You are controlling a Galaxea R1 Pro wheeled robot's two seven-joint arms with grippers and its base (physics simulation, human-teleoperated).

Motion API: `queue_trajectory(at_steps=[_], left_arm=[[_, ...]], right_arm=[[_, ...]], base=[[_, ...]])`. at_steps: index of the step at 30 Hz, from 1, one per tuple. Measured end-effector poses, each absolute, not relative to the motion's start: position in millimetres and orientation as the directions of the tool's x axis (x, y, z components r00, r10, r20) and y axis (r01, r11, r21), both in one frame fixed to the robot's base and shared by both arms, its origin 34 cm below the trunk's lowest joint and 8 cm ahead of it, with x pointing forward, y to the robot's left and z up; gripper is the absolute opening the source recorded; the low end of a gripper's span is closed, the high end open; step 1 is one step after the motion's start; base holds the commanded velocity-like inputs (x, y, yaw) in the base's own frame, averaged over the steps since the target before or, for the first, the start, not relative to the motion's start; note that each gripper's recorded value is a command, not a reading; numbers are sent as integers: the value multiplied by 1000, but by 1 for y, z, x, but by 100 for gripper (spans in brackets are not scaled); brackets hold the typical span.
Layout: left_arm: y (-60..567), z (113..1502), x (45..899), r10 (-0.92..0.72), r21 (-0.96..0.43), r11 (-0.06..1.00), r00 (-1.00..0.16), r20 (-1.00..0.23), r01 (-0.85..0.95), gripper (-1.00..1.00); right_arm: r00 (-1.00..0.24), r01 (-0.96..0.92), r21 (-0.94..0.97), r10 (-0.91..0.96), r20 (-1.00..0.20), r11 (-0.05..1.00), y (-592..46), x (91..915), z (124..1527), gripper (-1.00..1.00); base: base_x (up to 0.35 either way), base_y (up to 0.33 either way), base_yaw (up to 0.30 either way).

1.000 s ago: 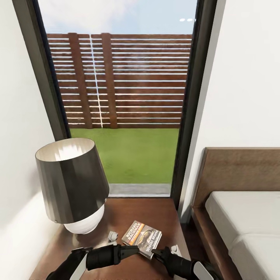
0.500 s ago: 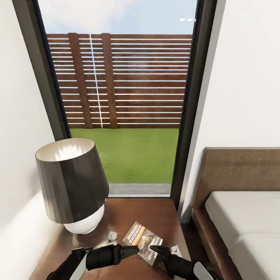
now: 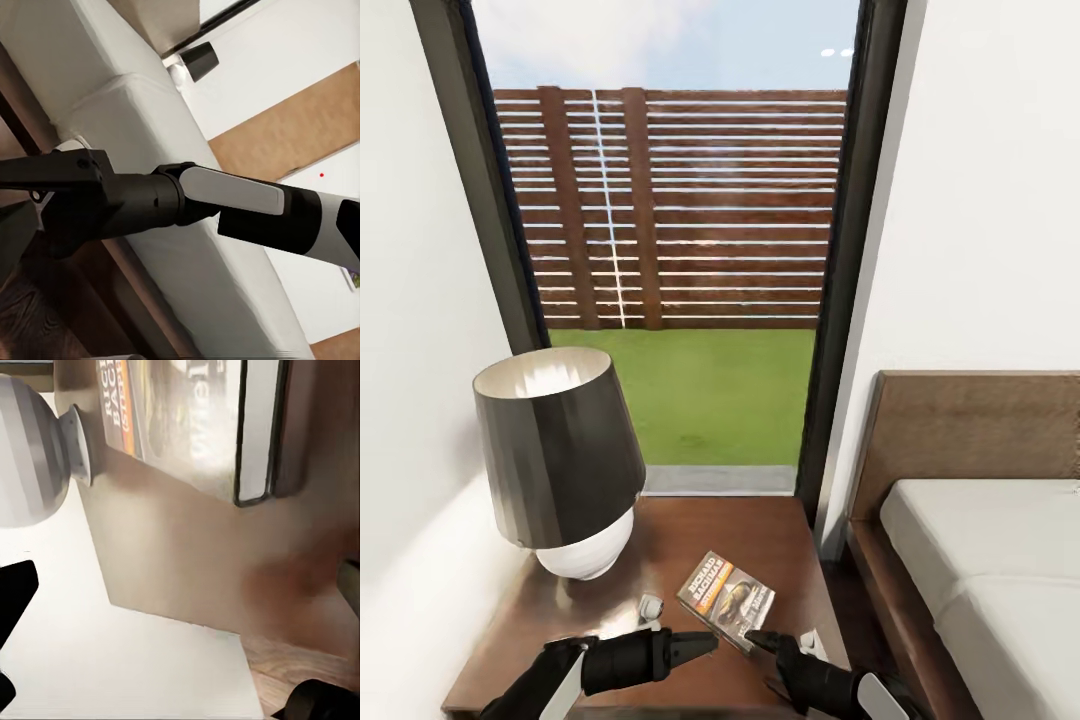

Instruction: In the bedroom, move the book from the bed onto either nightstand, and place the two sandals side by side next to the bed.

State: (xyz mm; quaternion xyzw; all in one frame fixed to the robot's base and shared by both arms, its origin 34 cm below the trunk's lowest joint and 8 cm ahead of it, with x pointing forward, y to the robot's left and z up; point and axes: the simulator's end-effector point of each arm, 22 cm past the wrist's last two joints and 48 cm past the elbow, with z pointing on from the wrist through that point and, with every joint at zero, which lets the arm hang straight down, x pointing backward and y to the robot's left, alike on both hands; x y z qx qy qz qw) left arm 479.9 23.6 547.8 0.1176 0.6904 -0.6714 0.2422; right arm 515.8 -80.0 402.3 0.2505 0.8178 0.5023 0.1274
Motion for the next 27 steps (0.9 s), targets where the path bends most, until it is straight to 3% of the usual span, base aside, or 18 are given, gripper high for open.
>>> queue_trajectory(at_steps=[10, 20, 27], left_arm=[[24, 548, 480, -163, -870, 71, -855, -492, 488, 100], [24, 546, 481, -163, -870, 84, -855, -493, 486, 100], [27, 521, 495, -162, -863, 211, -854, -494, 459, 100]], right_arm=[[-842, 279, 887, 538, 41, 368, -80, 516, 403, 100], [-843, 276, 887, 537, 39, 369, -80, 517, 404, 100], [-843, 276, 887, 537, 39, 369, -80, 517, 404, 100]], base=[[-315, 0, 0], [-18, 0, 0], [0, 0, 0]])
